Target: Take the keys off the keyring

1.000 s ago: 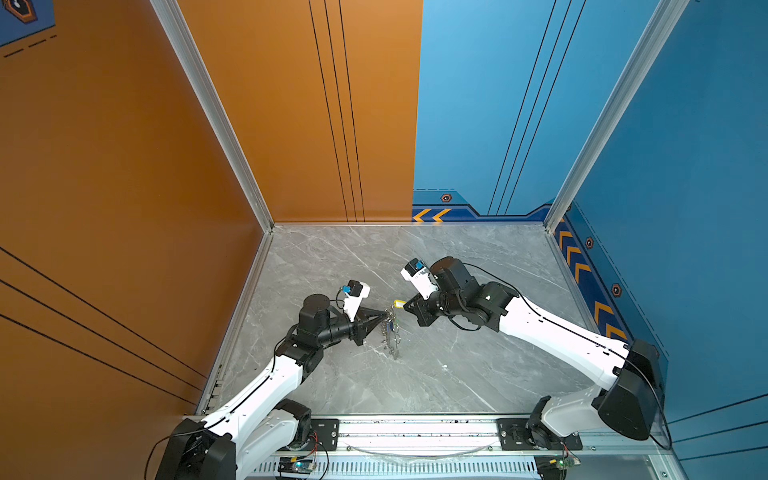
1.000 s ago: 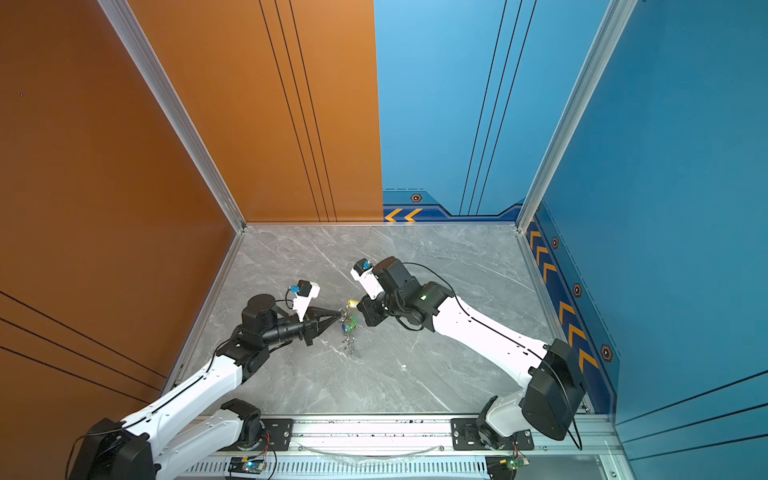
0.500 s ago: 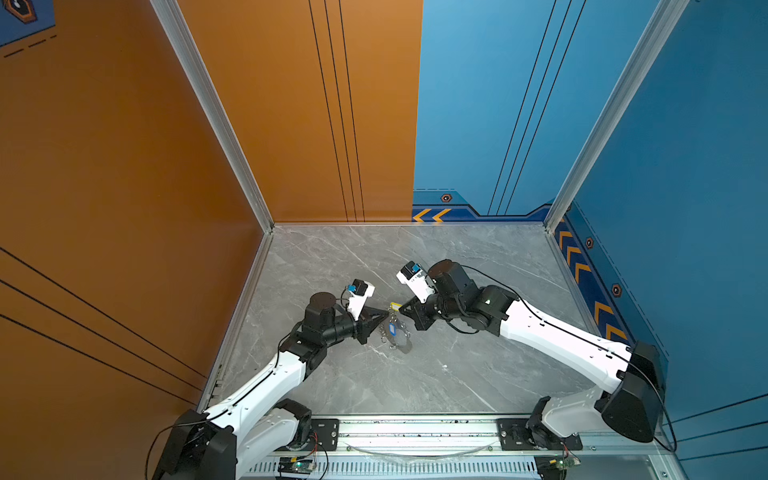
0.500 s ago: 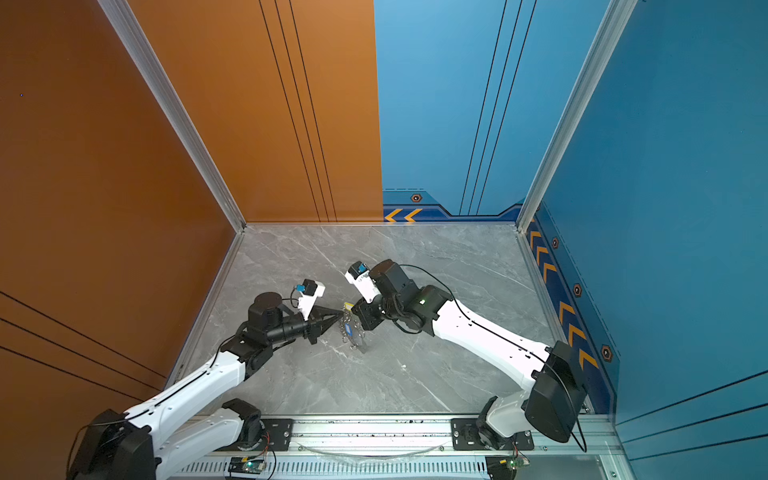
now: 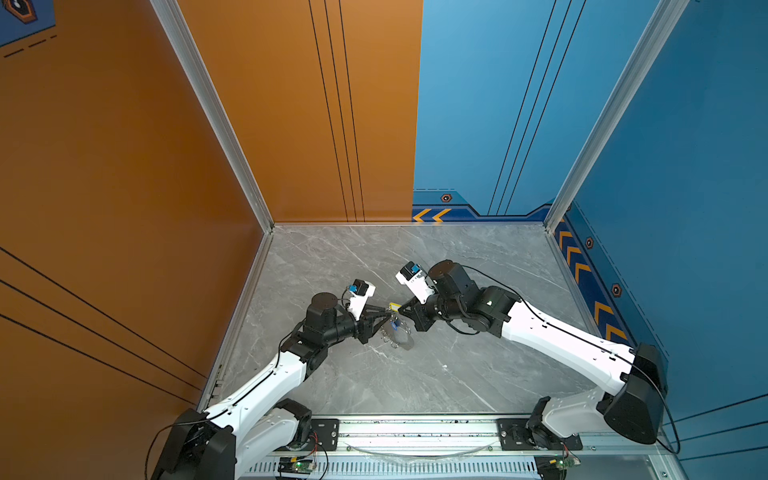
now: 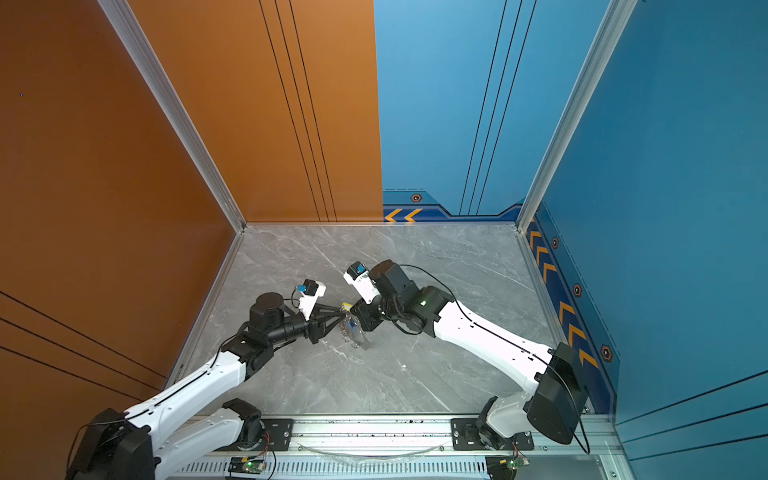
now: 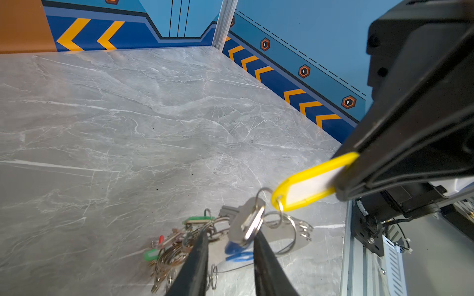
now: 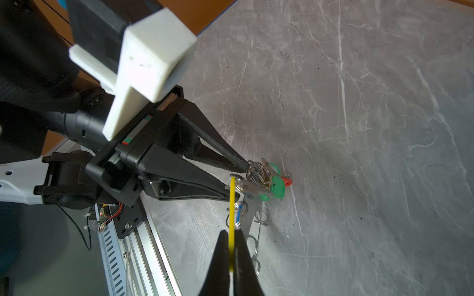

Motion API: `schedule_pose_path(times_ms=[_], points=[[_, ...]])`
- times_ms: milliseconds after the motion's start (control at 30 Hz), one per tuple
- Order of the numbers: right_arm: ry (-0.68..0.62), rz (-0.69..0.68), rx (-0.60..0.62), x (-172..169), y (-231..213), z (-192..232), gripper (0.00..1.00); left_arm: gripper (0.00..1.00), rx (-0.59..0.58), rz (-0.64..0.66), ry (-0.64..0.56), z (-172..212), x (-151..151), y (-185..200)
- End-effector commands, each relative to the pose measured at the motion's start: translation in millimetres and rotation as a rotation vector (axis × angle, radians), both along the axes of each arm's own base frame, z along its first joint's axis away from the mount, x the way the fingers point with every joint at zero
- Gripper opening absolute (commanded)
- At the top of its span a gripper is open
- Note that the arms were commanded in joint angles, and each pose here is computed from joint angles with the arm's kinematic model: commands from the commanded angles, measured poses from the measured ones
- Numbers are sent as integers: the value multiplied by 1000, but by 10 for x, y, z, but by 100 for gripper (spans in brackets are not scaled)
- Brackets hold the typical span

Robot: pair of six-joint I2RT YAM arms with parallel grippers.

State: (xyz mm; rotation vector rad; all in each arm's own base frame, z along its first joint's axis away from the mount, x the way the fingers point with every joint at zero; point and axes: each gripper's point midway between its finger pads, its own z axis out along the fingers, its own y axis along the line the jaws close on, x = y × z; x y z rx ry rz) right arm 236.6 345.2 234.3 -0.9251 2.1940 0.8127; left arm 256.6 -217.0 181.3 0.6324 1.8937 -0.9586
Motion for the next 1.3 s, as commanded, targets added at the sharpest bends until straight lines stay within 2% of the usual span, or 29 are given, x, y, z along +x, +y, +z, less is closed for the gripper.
schedule_pose_path(times_ms=[0, 267, 767, 1267], points=[[-96, -1, 84, 43, 45, 401, 0, 32, 20, 13, -10, -58, 8, 15], [-95, 6, 90, 14, 50, 429, 0, 37, 30, -23, 4, -263, -40, 24], [-95, -1, 80, 32, 42, 394, 0, 38, -57, -35, -35, 12, -53, 18], [-83, 0, 95, 58, 63, 429, 0, 42, -47, -49, 5, -146, -34, -138]])
